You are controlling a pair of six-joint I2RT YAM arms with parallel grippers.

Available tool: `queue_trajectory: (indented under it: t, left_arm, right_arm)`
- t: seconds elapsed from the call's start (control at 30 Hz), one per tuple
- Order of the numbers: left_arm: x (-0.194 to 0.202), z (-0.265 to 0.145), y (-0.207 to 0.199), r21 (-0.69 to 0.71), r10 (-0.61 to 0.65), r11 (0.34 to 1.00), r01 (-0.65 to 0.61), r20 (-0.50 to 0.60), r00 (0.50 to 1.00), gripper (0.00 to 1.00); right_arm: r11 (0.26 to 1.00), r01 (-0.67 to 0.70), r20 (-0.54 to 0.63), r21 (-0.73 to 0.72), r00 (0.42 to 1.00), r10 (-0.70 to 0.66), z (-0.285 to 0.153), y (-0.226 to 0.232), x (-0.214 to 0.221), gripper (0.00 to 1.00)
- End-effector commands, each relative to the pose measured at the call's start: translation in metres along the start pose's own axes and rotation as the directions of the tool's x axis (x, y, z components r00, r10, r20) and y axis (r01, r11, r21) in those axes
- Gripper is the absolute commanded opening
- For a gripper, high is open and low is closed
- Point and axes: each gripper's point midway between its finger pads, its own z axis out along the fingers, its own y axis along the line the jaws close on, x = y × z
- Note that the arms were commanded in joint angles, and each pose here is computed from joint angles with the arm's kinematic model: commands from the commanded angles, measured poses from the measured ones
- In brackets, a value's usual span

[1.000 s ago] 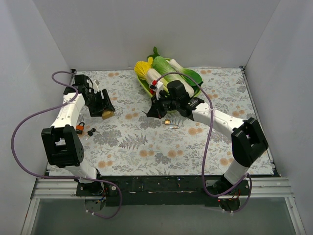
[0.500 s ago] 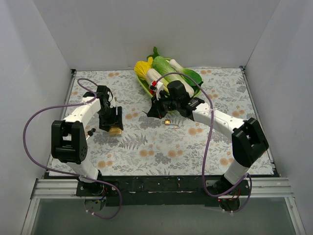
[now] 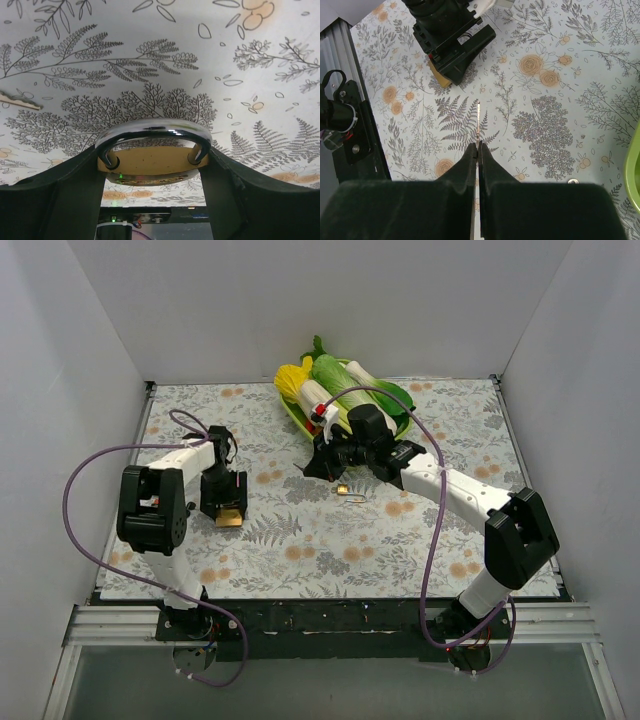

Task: Lock with the key
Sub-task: Place the lock at the center of the board.

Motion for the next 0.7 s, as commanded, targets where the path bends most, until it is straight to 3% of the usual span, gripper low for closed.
queue_trajectory:
  t: [0.0, 0.1, 0.27, 0.3, 0.33, 0.37, 0.43, 0.57, 0.67]
  left_arm:
    - [-0.009, 0.000, 0.001, -0.014, -0.018, 1.000, 0.019, 0.028, 0.999, 0.08]
    - [-0.011, 0.007, 0.008, -0.052, -0.021, 0.998, 0.023, 0.025, 0.999, 0.15]
    - [-0.012, 0.011, 0.010, -0.066, -0.026, 0.997, 0.028, 0.023, 0.999, 0.43]
    - [-0.013, 0.009, 0.010, -0.064, -0.023, 0.998, 0.025, 0.029, 0.999, 0.51]
    - [-0.014, 0.007, 0.009, -0.061, -0.018, 0.998, 0.020, 0.037, 0.999, 0.74]
    - [-0.014, 0.005, 0.009, -0.056, -0.003, 0.998, 0.005, 0.041, 0.999, 0.78]
    - [-0.019, -0.002, 0.007, -0.045, 0.015, 0.999, -0.012, 0.065, 0.998, 0.97]
    - [-0.039, -0.032, 0.004, -0.017, 0.064, 0.998, -0.062, 0.165, 0.984, 0.98]
    - [-0.066, -0.087, -0.021, 0.173, 0.055, 0.978, -0.116, 0.322, 0.945, 0.98]
  right_arm:
    - [0.999, 0.049, 0.053, 0.000, 0.997, -0.049, -0.008, 0.004, -0.016, 0.01]
    - [0.999, 0.049, 0.052, 0.002, 0.997, -0.049, -0.008, 0.003, -0.017, 0.01]
    - [0.999, 0.052, 0.056, 0.013, 0.997, -0.052, -0.010, -0.001, -0.020, 0.01]
    - [0.999, 0.050, 0.054, 0.014, 0.997, -0.050, -0.011, -0.002, -0.019, 0.01]
    - [0.999, 0.050, 0.056, 0.017, 0.997, -0.050, -0.011, -0.002, -0.020, 0.01]
    - [0.998, 0.052, 0.057, 0.019, 0.997, -0.053, -0.012, -0.002, -0.020, 0.01]
    - [0.999, 0.048, 0.060, 0.023, 0.997, -0.049, -0.012, -0.004, -0.021, 0.01]
    - [0.999, 0.052, 0.073, 0.011, 0.996, -0.053, -0.010, -0.002, -0.027, 0.01]
    - [0.998, 0.060, 0.096, 0.013, 0.994, -0.061, -0.012, -0.001, -0.039, 0.01]
